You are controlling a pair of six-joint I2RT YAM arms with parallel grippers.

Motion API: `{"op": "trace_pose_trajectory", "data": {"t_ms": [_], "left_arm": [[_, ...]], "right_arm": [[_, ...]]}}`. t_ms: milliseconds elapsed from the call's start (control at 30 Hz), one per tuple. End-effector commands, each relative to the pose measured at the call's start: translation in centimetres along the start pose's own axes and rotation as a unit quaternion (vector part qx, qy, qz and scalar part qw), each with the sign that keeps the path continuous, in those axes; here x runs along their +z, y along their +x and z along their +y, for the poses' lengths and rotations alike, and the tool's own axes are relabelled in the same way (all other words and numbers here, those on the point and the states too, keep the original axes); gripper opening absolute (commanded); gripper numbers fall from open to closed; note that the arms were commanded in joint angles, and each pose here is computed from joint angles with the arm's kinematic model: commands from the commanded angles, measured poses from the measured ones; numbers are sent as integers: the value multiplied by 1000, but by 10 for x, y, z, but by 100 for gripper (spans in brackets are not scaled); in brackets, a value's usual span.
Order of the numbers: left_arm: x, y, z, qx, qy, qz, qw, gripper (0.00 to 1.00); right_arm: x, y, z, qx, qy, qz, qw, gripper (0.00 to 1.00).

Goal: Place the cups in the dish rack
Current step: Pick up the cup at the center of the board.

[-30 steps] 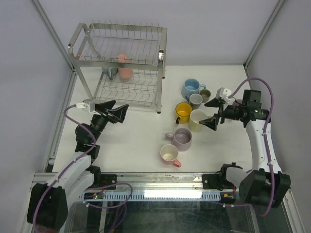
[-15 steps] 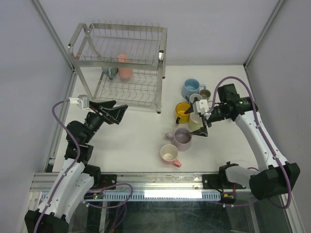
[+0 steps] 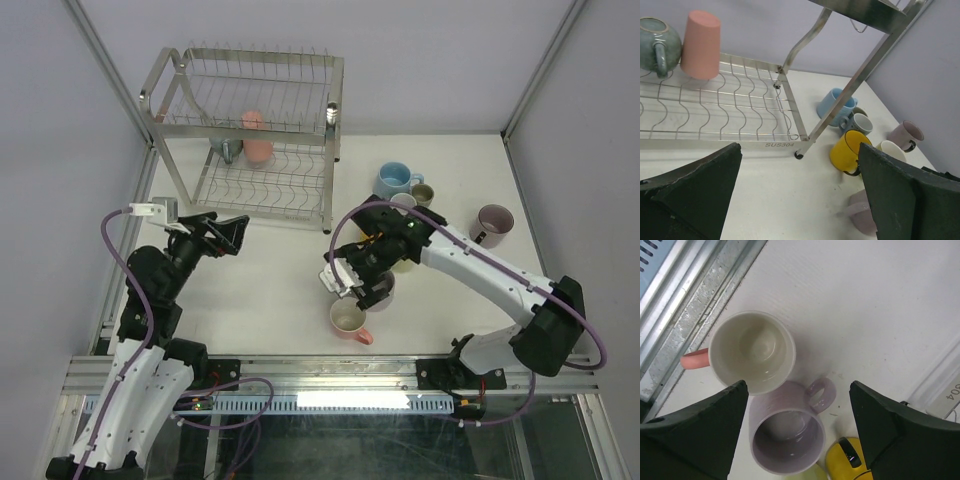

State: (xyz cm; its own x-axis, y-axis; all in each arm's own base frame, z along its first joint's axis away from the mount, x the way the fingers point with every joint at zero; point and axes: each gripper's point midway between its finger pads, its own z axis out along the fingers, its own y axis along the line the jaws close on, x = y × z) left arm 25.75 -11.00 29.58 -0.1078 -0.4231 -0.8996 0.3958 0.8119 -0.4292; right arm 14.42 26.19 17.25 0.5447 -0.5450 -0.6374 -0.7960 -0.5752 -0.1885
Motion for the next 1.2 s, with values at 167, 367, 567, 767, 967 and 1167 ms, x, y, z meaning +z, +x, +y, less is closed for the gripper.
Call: {"op": "trace_pose_trajectory", "data": {"t_ms": [167, 367, 567, 767, 967, 1167], "left_arm": [[-6, 2, 17, 1, -46, -12, 999, 99], [-5, 9, 21, -6, -51, -7, 999, 99], [-4, 12, 21, -11, -48, -5, 999, 99], [-4, 15, 21, -15, -45, -3, 999, 99], [-4, 16, 20, -17, -40, -2, 999, 99], [-5, 20, 16, -25, -27, 0, 999, 99]], "right_arm": [[28, 12, -19, -32, 8, 85, 996, 78], [51, 16, -10, -41, -15, 100, 994, 71], [69, 32, -4, -35, -31, 125, 991, 60], [80, 44, -5, -16, -34, 143, 989, 33], [82, 38, -8, -7, -30, 137, 990, 5], [71, 7, -16, 22, -17, 91, 995, 0]]}}
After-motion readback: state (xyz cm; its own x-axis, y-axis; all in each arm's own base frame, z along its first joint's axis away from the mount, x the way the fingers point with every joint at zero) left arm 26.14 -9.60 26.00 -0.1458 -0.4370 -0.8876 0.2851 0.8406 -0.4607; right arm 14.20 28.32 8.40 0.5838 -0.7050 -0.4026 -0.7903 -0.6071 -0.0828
